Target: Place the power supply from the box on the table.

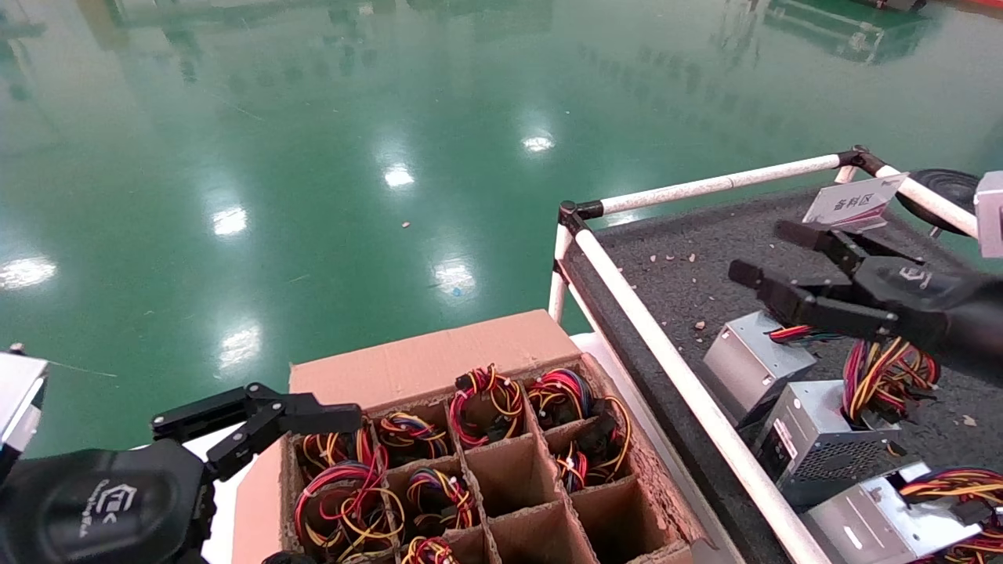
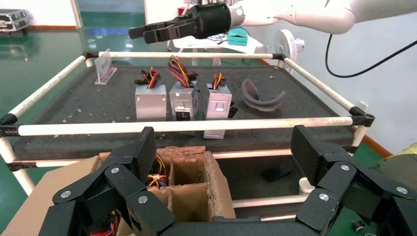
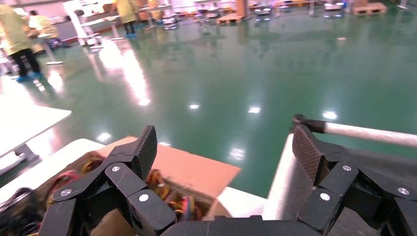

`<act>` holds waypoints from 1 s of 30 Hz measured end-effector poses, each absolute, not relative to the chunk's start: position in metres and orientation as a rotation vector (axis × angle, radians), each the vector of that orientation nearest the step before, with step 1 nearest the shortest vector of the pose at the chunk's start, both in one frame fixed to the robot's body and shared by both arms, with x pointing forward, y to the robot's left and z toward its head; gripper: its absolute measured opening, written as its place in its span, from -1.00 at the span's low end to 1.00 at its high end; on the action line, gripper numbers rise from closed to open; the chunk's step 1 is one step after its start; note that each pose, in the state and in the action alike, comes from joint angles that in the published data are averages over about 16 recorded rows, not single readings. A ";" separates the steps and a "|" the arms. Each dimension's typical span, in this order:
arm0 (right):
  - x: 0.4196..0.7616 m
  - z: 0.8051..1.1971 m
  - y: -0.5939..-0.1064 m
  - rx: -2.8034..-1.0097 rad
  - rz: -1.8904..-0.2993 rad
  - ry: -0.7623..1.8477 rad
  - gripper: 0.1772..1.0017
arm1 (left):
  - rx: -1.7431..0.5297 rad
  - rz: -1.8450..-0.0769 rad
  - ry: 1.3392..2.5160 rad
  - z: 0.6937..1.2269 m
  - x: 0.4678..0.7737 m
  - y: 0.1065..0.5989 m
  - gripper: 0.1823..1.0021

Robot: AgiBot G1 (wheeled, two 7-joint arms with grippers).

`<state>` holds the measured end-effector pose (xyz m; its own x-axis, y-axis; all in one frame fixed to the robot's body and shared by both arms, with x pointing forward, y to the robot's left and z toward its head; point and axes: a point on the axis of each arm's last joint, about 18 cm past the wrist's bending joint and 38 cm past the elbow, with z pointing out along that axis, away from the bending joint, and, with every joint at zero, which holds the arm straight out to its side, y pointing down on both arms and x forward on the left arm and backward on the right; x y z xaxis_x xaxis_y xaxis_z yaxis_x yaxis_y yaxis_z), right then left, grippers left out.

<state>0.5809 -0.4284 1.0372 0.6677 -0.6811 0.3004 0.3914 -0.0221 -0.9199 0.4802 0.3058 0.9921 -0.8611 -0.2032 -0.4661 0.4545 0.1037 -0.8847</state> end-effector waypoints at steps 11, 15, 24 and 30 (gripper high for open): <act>0.556 1.030 -0.389 -1.422 -0.796 0.114 1.00 | 0.244 -1.808 1.909 0.992 0.480 0.306 1.00; 0.545 1.026 -0.374 -1.451 -0.762 0.057 1.00 | 0.244 -1.808 1.909 0.992 0.480 0.306 1.00; 0.517 1.014 -0.341 -1.516 -0.678 -0.071 1.00 | 0.244 -1.808 1.909 0.992 0.480 0.306 1.00; 0.501 1.006 -0.325 -1.548 -0.630 -0.135 1.00 | 0.244 -1.808 1.909 0.992 0.480 0.306 1.00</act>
<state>0.5014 -0.3253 1.0057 0.8367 -0.2917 0.4635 0.4556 -0.0990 -0.8847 0.4802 0.3058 0.9921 -0.8611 -0.2032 -0.4661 0.4545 0.1037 -0.8847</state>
